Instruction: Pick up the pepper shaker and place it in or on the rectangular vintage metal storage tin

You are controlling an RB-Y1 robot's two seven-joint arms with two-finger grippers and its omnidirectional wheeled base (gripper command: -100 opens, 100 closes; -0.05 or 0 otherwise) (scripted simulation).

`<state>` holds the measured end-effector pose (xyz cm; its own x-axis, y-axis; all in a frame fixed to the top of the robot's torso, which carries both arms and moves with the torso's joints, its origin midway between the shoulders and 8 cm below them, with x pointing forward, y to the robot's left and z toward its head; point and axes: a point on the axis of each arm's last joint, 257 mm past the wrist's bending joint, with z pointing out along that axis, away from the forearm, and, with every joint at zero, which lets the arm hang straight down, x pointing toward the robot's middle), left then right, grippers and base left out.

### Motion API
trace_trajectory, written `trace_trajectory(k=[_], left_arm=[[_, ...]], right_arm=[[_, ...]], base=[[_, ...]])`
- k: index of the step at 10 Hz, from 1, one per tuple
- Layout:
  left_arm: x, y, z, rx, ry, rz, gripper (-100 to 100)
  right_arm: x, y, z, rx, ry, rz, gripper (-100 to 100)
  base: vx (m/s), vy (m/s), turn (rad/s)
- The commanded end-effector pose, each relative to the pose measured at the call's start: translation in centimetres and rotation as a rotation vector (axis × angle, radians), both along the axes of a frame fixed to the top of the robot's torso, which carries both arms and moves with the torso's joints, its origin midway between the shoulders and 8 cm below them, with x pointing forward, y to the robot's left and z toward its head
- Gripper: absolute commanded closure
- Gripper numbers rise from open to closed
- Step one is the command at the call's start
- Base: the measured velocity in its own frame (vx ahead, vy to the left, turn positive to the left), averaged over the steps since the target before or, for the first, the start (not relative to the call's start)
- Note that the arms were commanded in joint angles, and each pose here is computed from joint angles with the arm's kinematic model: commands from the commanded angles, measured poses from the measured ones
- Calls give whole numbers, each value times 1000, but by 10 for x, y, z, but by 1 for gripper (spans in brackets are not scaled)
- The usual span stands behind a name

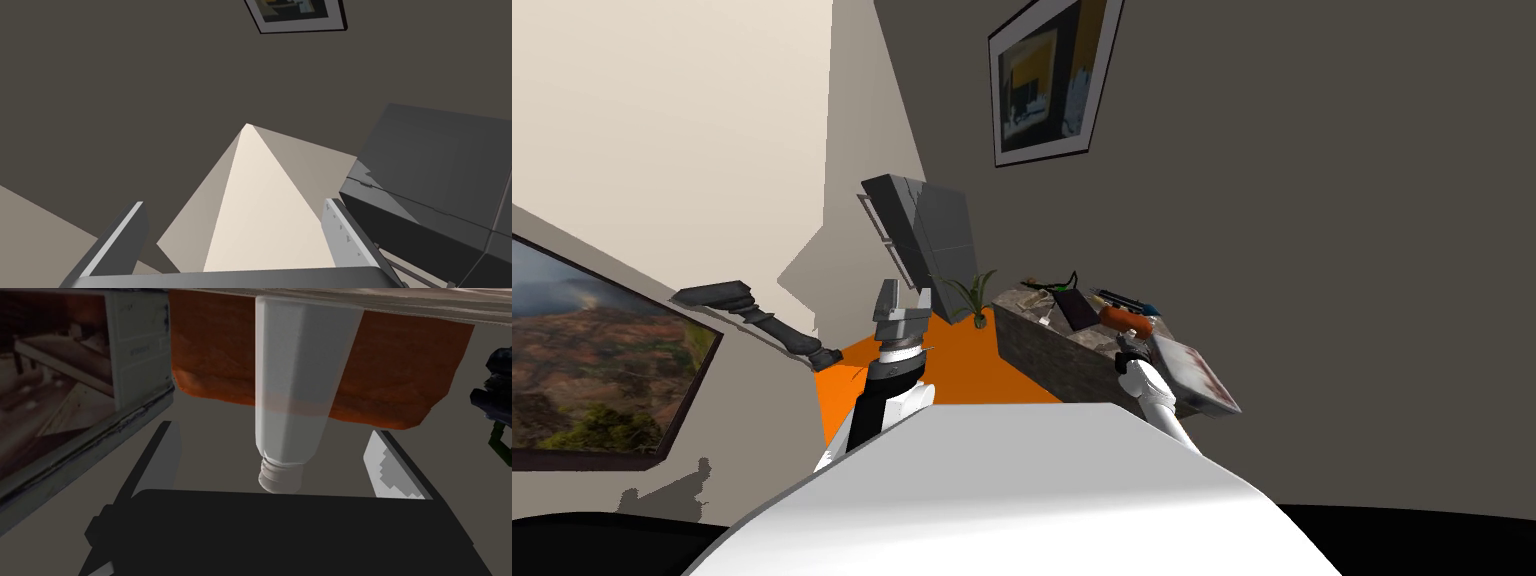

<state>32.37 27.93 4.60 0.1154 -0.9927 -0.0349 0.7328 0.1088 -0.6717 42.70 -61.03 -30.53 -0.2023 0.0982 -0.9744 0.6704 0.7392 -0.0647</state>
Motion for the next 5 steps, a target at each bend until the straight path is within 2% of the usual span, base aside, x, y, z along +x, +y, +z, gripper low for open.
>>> trace_trajectory(k=[1, 2, 3, 5], left_arm=[[0, 0, 0, 0, 0, 0, 0], [0, 0, 0, 0, 0, 0, 0], [0, 0, 0, 0, 0, 0, 0], [0, 0, 0, 0, 0, 0, 0]], right_arm=[[0, 0, 0, 0, 0, 0, -100], [0, -1, 0, -2, 1, -2, 0], [11, 10, 0, -2, -2, -10, -100], [22, 21, 1, -2, -4, -17, -100]], base=[[29, 20, -1], [6, 4, 0], [-26, -79, 37], [-44, -142, 52]])
